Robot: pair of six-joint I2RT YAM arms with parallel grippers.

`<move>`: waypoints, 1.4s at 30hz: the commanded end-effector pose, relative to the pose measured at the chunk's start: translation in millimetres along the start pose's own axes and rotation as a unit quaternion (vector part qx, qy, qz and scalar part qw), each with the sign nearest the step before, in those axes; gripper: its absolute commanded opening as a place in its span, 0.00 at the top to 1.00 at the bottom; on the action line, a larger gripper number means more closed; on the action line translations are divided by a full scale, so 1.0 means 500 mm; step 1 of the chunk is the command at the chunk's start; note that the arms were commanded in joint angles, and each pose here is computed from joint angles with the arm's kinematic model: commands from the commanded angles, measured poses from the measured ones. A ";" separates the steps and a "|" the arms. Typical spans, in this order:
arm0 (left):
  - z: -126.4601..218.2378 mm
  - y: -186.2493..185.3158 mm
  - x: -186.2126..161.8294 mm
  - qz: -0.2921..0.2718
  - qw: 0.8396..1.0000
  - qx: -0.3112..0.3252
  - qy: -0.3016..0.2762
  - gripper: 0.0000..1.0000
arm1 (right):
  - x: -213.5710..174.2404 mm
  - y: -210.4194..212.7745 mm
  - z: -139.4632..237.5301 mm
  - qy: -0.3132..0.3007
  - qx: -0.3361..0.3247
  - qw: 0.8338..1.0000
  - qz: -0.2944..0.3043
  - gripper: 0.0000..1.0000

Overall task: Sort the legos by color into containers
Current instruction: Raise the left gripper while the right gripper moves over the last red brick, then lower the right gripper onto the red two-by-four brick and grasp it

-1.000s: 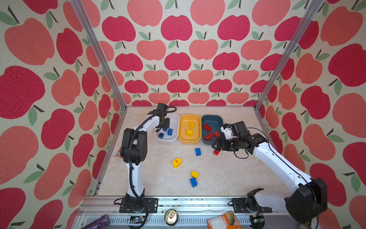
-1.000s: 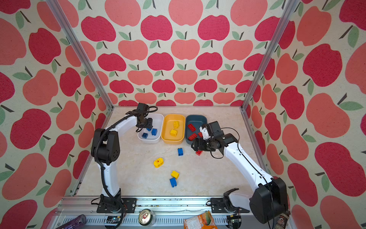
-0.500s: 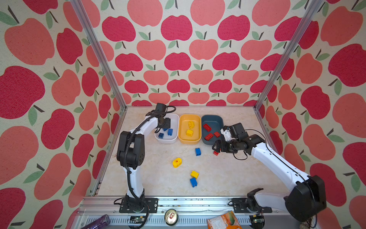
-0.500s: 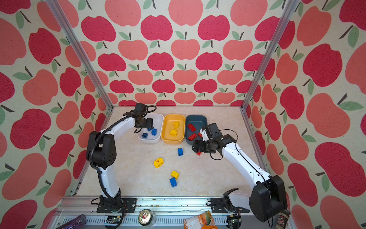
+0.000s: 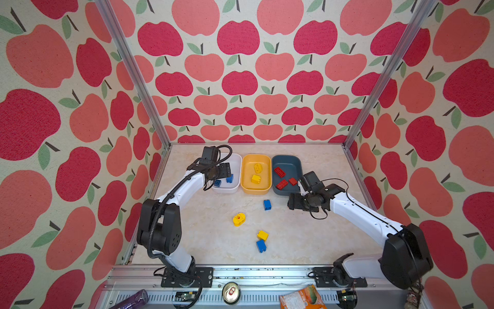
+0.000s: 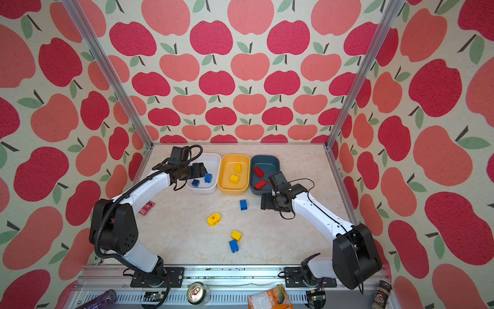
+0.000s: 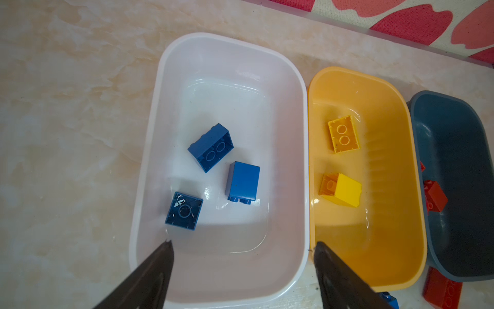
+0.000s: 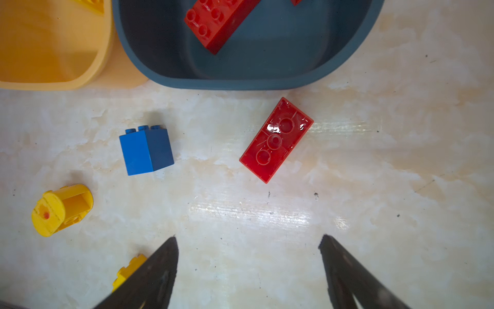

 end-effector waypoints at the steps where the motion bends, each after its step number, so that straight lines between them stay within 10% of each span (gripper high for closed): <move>1: 0.021 -0.010 -0.006 0.017 0.999 -0.028 -0.014 0.13 | 0.003 -0.013 -0.019 -0.009 -0.041 0.999 -0.025 0.15; 42: 0.021 0.021 -0.048 0.034 0.999 -0.029 0.000 0.07 | 0.013 -0.030 -0.170 -0.019 -0.118 0.988 -0.102 0.43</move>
Point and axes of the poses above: each gripper's point midway between its finger pads, its own z axis back along the fingers, its own y axis along the line the jaws close on, x = y × z, the point moved 6 cm from there along z, back along the fingers, and after that the axes turned 12 degrees about z, right-handed, at the moved point
